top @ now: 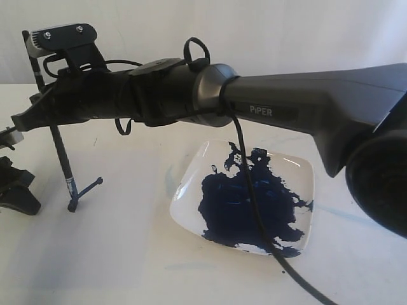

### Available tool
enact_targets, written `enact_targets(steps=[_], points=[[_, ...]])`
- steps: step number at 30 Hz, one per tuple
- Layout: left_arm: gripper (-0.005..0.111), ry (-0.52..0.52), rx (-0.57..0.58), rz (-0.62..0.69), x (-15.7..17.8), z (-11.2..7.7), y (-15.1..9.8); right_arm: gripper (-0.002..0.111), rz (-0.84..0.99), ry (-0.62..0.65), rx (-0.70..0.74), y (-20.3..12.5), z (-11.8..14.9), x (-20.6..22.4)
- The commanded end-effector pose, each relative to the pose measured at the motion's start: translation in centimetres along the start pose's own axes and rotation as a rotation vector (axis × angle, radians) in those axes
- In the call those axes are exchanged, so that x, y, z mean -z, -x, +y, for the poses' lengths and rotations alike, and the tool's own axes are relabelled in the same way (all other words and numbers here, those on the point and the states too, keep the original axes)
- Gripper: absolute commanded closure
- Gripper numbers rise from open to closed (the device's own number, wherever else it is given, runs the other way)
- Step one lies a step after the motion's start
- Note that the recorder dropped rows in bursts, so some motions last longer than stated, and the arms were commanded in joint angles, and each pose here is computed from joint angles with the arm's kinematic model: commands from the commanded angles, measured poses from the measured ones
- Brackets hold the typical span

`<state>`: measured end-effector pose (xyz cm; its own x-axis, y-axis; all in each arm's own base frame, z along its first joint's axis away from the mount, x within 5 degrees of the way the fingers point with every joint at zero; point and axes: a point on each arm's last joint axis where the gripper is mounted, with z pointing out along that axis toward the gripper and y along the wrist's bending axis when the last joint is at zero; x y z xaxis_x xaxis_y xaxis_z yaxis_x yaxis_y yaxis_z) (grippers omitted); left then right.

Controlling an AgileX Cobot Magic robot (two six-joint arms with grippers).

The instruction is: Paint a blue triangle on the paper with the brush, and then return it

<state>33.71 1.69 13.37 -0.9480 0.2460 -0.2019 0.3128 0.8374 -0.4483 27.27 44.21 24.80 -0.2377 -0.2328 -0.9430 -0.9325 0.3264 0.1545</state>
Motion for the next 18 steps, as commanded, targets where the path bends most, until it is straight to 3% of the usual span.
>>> enact_targets(steps=[1, 18], points=[[0.107, -0.013, -0.004, -0.002, 0.37, -0.27, 0.0, 0.108, -0.011, 0.0, 0.01, 0.67, 0.18, 0.47], [0.107, -0.013, -0.004, -0.002, 0.37, -0.27, 0.0, 0.108, 0.004, -0.001, 0.02, 0.53, 0.17, 0.47]])
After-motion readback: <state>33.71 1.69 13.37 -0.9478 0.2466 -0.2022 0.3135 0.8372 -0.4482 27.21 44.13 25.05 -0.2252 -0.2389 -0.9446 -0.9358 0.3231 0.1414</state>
